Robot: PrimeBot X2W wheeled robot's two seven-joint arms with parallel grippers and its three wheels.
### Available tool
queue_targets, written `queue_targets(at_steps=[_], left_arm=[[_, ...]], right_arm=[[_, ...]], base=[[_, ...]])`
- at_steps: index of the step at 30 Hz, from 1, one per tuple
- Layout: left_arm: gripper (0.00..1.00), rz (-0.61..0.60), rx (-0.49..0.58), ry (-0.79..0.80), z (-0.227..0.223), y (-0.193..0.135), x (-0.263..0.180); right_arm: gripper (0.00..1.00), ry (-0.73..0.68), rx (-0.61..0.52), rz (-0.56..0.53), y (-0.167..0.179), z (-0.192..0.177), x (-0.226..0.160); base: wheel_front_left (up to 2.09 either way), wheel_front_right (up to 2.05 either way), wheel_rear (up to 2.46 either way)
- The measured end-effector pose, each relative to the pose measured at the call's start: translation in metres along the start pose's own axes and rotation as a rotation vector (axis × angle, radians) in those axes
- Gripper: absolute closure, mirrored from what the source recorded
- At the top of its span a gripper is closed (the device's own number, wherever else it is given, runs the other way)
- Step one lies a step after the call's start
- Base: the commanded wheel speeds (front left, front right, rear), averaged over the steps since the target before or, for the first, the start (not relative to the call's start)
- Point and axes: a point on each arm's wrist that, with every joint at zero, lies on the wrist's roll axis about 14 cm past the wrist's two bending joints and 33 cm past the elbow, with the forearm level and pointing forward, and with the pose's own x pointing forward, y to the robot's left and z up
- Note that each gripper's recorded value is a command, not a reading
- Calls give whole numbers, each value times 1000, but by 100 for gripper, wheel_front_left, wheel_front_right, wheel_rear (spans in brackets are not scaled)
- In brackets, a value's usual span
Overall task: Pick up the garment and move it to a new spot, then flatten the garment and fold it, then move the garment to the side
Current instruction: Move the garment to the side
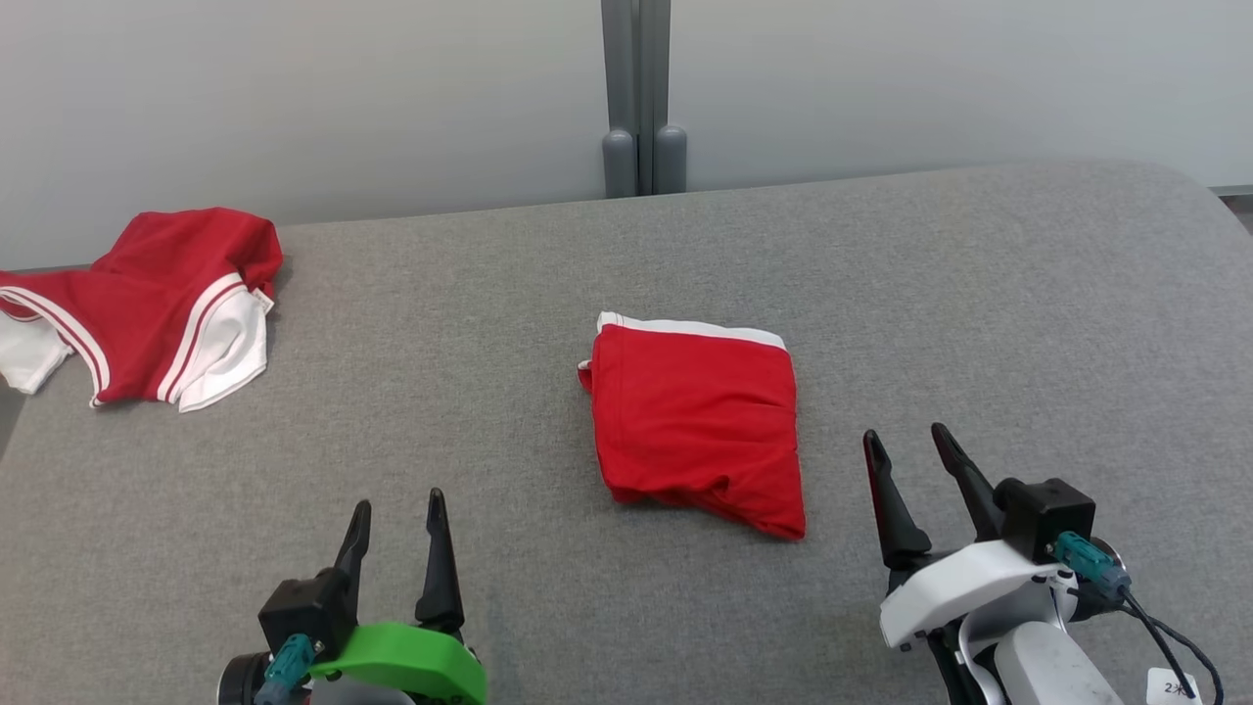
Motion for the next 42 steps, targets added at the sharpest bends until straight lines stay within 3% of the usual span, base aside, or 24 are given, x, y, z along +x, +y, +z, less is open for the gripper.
queue_targets(at_steps=[30, 38, 42], left_arm=[[0, 30, -2, -18, 5, 6, -5], [0, 37, -4, -26, 7, 9, -5], [0, 45, -7, -34, 10, 12, -4]], right_arm=[[0, 25, -13, 23, 8, 3, 7], [0, 149, -23, 30, 6, 1, 40], [0, 276, 3, 2, -4, -17, 54]], base=[[0, 0, 0], [0, 0, 0], [0, 0, 0]])
